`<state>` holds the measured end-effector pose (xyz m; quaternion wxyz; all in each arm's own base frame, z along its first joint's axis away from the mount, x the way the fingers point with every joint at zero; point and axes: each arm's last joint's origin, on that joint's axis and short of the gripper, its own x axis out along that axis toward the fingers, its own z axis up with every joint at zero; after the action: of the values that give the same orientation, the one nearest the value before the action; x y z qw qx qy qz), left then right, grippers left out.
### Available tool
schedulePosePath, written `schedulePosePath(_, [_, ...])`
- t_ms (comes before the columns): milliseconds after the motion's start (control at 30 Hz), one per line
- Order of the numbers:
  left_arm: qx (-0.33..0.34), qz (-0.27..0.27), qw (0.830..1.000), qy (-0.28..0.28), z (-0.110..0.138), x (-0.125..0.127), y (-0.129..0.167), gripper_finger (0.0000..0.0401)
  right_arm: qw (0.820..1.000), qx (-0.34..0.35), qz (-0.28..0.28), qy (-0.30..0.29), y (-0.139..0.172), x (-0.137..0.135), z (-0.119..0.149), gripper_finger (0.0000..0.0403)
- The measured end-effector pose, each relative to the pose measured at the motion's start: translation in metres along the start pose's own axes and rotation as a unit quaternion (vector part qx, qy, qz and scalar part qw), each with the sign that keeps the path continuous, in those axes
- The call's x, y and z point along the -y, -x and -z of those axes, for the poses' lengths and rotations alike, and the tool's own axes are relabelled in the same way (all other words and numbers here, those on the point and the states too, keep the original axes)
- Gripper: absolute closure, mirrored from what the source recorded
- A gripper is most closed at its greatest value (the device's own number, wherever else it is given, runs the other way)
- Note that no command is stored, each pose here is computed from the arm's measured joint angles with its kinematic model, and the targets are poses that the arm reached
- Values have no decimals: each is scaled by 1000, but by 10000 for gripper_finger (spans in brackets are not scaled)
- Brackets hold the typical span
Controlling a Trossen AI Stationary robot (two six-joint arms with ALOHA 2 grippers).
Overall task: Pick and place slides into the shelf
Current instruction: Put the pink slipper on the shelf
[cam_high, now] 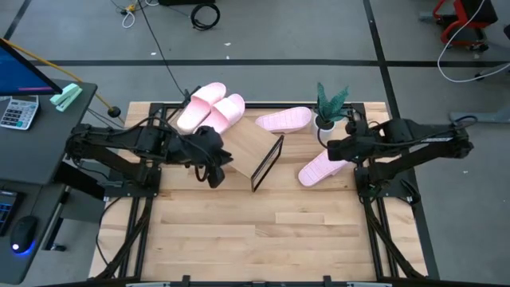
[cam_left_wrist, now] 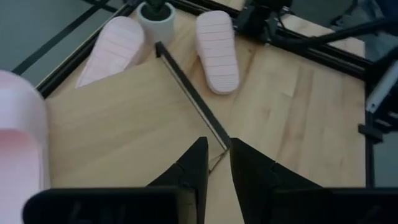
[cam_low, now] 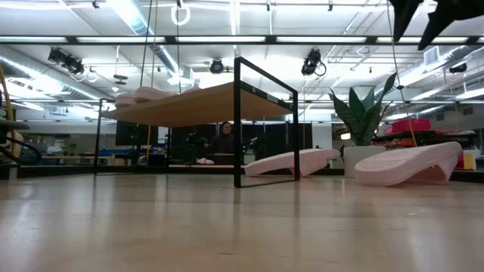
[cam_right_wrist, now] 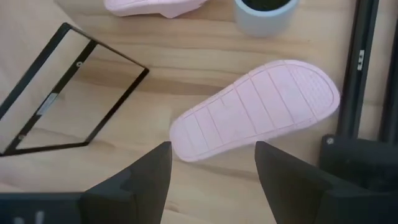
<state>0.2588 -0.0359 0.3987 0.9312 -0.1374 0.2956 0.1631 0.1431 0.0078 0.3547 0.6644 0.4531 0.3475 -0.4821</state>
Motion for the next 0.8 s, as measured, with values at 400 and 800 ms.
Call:
schedulePosePath(400, [52, 45, 997, 21, -18, -4, -5, 327, 1000, 0, -18, 11, -3, 14, 1, 167])
schedulePosePath(800, [87, 80, 992, 48, -32, 3, -39, 310, 1000, -15, 3, -25, -4, 50, -1, 167])
